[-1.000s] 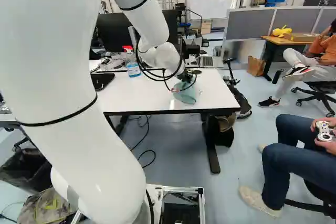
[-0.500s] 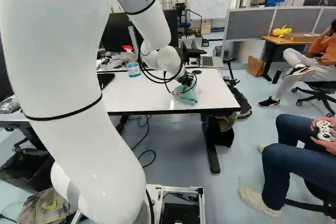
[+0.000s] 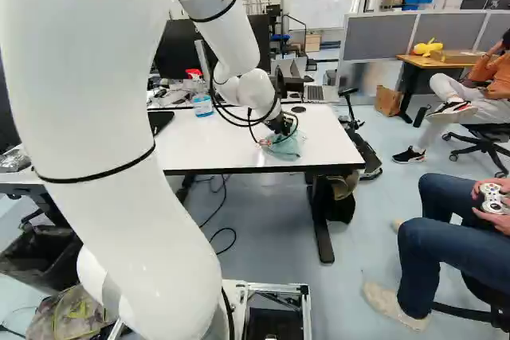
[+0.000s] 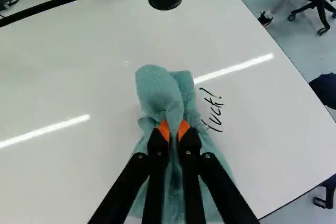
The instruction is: Clean the table with the green towel
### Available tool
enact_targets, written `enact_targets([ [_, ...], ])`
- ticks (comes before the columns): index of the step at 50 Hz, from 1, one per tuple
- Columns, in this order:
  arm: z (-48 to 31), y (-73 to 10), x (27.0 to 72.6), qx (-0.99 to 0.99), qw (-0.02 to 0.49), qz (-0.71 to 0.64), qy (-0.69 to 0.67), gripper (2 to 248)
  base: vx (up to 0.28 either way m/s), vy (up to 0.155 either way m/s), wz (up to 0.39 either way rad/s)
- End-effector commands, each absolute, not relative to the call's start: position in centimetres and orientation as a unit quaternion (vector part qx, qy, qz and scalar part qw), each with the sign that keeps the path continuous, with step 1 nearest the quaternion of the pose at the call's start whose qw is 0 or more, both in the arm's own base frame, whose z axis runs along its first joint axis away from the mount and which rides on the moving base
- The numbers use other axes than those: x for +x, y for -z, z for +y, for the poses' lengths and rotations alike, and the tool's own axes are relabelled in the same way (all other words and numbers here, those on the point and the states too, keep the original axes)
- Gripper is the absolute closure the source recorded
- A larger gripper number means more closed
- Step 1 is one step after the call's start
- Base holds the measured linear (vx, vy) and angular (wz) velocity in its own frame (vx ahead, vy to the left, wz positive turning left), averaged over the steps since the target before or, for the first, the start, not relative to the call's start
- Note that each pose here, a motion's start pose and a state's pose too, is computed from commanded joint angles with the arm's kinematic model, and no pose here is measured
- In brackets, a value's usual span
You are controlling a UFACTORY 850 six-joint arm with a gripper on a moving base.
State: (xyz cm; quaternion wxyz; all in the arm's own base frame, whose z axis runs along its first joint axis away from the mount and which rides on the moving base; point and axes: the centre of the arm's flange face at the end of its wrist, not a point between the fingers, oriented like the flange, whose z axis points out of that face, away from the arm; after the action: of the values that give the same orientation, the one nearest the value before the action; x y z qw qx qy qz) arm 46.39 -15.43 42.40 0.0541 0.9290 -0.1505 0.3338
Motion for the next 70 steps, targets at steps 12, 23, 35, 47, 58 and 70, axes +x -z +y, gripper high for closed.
enact_targets([
  [12, -15.4, -42.2, 46.2, 0.933, 0.052, -0.151, -0.321, 212, 0.0, 0.0, 0.0],
  [23, -15.3, -42.1, 46.1, 0.937, 0.05, -0.152, -0.311, 212, 0.0, 0.0, 0.0],
  [35, -15.3, -42.1, 46.1, 0.937, 0.05, -0.152, -0.311, 212, 0.0, 0.0, 0.0],
  [47, -15.9, -42.1, 46.5, 0.936, 0.052, -0.155, -0.312, 212, 0.0, 0.0, 0.0],
  [58, -17.5, -42.1, 48.0, 0.933, 0.056, -0.165, -0.315, 212, 0.0, 0.0, 0.0],
  [70, -19.3, -42.0, 49.6, 0.93, 0.06, -0.174, -0.318, 212, 0.0, 0.0, 0.0],
])
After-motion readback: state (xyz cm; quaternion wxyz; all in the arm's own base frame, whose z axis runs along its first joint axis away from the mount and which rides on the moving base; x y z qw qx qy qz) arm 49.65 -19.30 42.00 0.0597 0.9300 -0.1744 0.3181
